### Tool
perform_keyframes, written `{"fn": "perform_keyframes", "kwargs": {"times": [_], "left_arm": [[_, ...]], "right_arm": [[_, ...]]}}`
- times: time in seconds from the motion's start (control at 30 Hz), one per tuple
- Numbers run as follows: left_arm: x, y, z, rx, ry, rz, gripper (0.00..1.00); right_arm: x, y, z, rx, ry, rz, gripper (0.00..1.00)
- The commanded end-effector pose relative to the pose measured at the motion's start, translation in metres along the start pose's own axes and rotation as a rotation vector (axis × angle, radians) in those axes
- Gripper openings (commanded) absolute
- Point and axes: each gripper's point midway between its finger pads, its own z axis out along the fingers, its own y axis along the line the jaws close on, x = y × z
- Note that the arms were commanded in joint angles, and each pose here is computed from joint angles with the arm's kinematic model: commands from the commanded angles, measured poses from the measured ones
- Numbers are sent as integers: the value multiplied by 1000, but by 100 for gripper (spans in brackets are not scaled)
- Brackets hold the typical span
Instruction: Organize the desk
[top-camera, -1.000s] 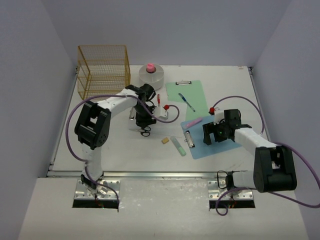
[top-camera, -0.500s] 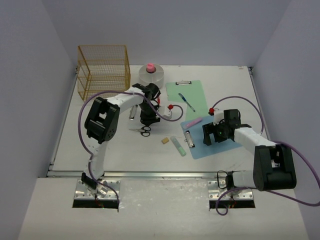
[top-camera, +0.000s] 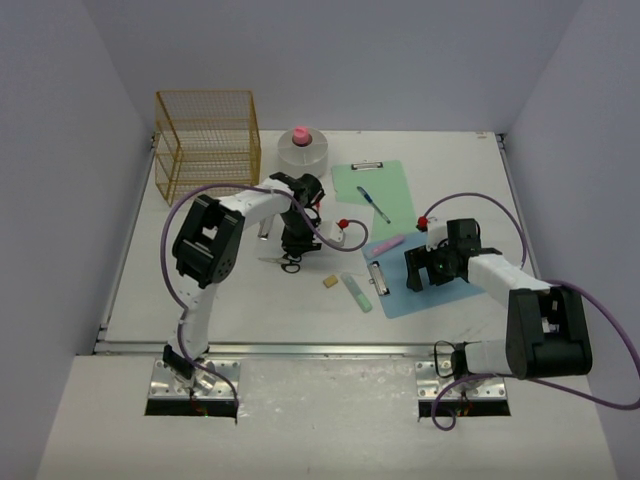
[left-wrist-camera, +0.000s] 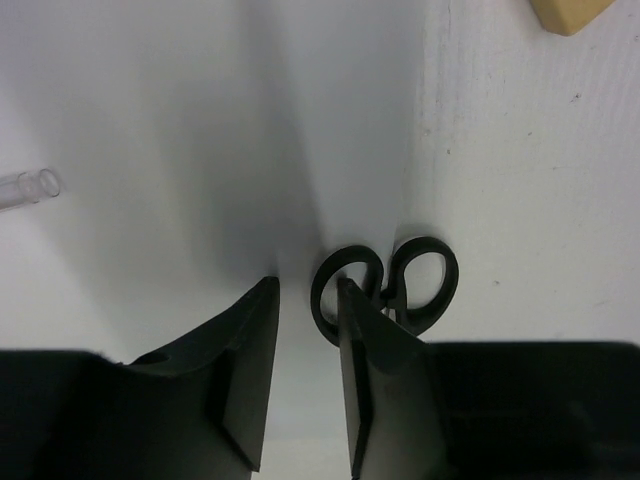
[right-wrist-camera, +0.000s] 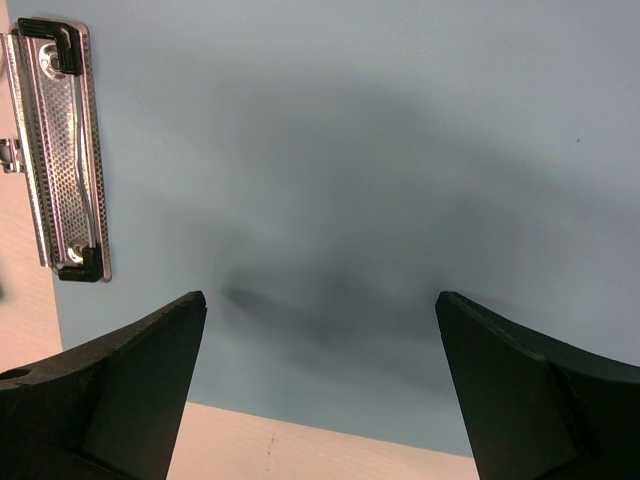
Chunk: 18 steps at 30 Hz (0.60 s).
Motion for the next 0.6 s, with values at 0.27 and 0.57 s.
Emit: {"fn": "perform_keyframes", "kwargs": {"times": [0.27, 0.57], "left_arm": [[2, -18, 13, 20, 32, 48, 4], [-38, -25, -55, -21, -104, -11, 0]], "right_arm": [[-18, -4, -1, 2, -34, -12, 99], [-20, -2, -2, -6, -40, -4, 99]]}}
